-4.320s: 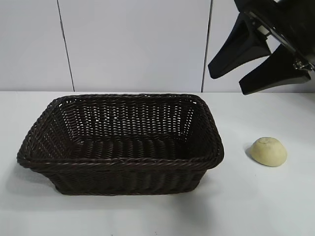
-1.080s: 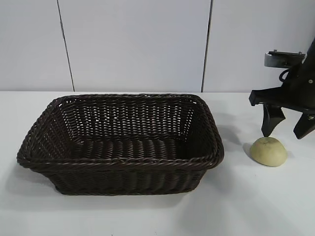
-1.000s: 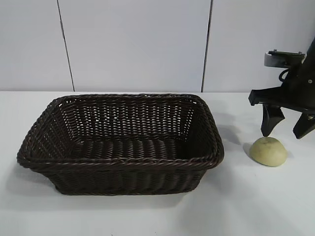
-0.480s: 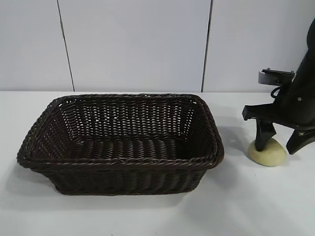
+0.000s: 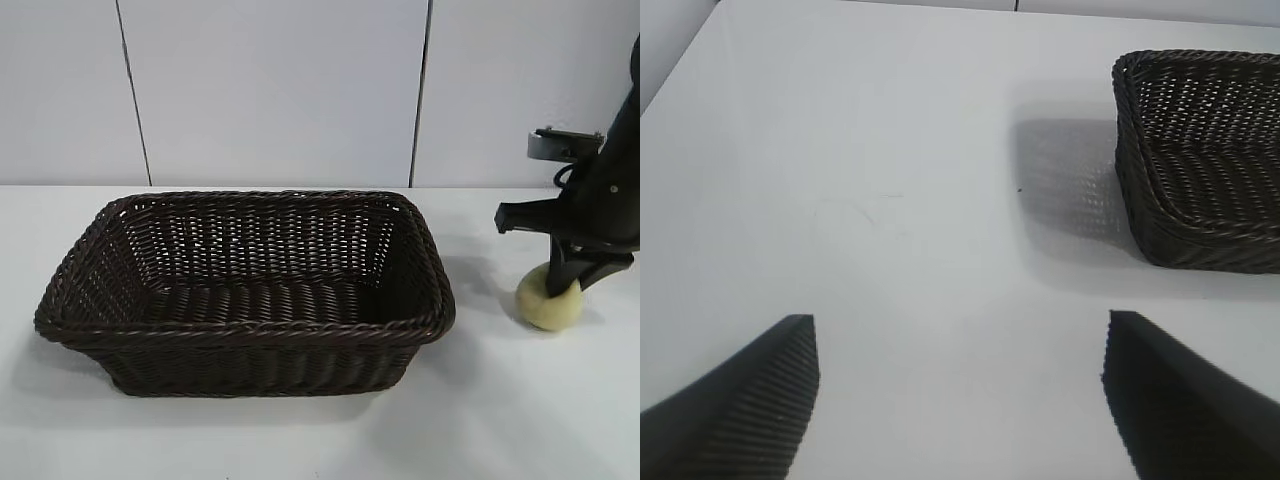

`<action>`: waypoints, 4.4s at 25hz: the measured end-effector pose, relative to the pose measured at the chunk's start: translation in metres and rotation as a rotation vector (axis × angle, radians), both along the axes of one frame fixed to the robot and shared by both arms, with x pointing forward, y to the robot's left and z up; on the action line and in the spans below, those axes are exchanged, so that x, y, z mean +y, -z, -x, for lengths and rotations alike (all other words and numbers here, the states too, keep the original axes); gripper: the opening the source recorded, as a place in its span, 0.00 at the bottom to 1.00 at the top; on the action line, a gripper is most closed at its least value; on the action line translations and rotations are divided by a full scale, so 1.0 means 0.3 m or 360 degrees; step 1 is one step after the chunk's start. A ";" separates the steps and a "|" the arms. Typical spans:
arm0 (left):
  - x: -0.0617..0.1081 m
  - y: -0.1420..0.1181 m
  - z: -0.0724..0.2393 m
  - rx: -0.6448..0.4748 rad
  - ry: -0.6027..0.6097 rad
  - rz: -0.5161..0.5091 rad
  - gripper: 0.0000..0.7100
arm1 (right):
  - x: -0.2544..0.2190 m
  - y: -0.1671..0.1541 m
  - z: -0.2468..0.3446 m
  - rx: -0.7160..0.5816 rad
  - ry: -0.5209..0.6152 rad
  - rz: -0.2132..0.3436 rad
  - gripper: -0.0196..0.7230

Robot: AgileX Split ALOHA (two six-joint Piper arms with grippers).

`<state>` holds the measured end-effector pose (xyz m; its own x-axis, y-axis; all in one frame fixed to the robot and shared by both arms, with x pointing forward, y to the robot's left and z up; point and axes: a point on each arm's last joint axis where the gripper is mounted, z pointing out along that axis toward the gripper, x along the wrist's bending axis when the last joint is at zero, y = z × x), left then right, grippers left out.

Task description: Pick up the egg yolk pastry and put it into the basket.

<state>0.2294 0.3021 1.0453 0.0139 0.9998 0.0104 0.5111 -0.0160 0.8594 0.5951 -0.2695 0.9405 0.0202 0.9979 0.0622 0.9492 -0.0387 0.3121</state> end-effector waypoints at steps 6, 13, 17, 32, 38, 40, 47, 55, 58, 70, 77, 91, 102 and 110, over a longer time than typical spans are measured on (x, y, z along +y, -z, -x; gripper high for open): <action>0.000 0.000 0.000 0.0000 0.0000 0.0000 0.80 | -0.004 -0.201 0.056 -0.0208 -0.0008 -0.0015 0.08; 0.000 0.000 0.000 0.0000 0.0000 0.0000 0.80 | 0.021 -0.275 0.085 -0.0292 0.0000 -0.0108 0.08; 0.000 0.000 0.000 0.0000 0.0000 0.0000 0.80 | 0.122 -0.279 0.101 -0.0292 -0.0142 -0.0165 0.08; 0.000 0.000 0.000 0.0000 0.0000 0.0000 0.80 | 0.575 -0.354 0.208 -0.0513 -0.0716 -0.0372 0.07; 0.000 0.000 0.000 0.0000 0.0000 0.0000 0.80 | 0.706 -0.239 0.203 -0.0537 -0.0804 -0.0400 0.07; 0.000 0.000 0.000 0.0000 0.0000 0.0000 0.80 | 0.736 -0.181 0.188 -0.0534 -0.0809 -0.0394 0.07; 0.000 0.000 0.000 0.0000 0.0000 0.0000 0.80 | 0.767 0.021 0.145 -0.0401 -0.0789 -0.0317 0.07; 0.000 0.000 0.000 0.0000 0.0000 0.0000 0.80 | 0.777 0.035 0.135 -0.0368 -0.0791 -0.0311 0.54; 0.000 0.000 0.000 0.0000 0.0000 0.0000 0.80 | 0.794 -0.010 0.120 -0.0319 -0.0830 -0.0301 0.66; 0.000 0.000 0.000 0.0000 0.0000 0.0000 0.80 | 0.678 -0.298 -0.009 0.0031 -0.0727 -0.0168 0.68; 0.000 0.000 0.000 0.0000 0.0000 0.0000 0.80 | 0.479 -0.295 -0.072 0.0210 -0.0465 0.0020 0.68; 0.000 0.000 0.000 0.0000 0.0000 0.0000 0.80 | -0.058 -0.291 -0.193 0.0231 0.0046 0.0129 0.68; 0.000 0.000 0.000 0.0000 0.0000 0.0000 0.80 | -0.071 -0.257 0.029 0.0438 -0.0052 0.0154 0.68; 0.000 0.000 0.000 0.0000 0.0000 0.0000 0.80 | -0.082 -0.344 0.404 0.0380 -0.0053 0.0150 0.68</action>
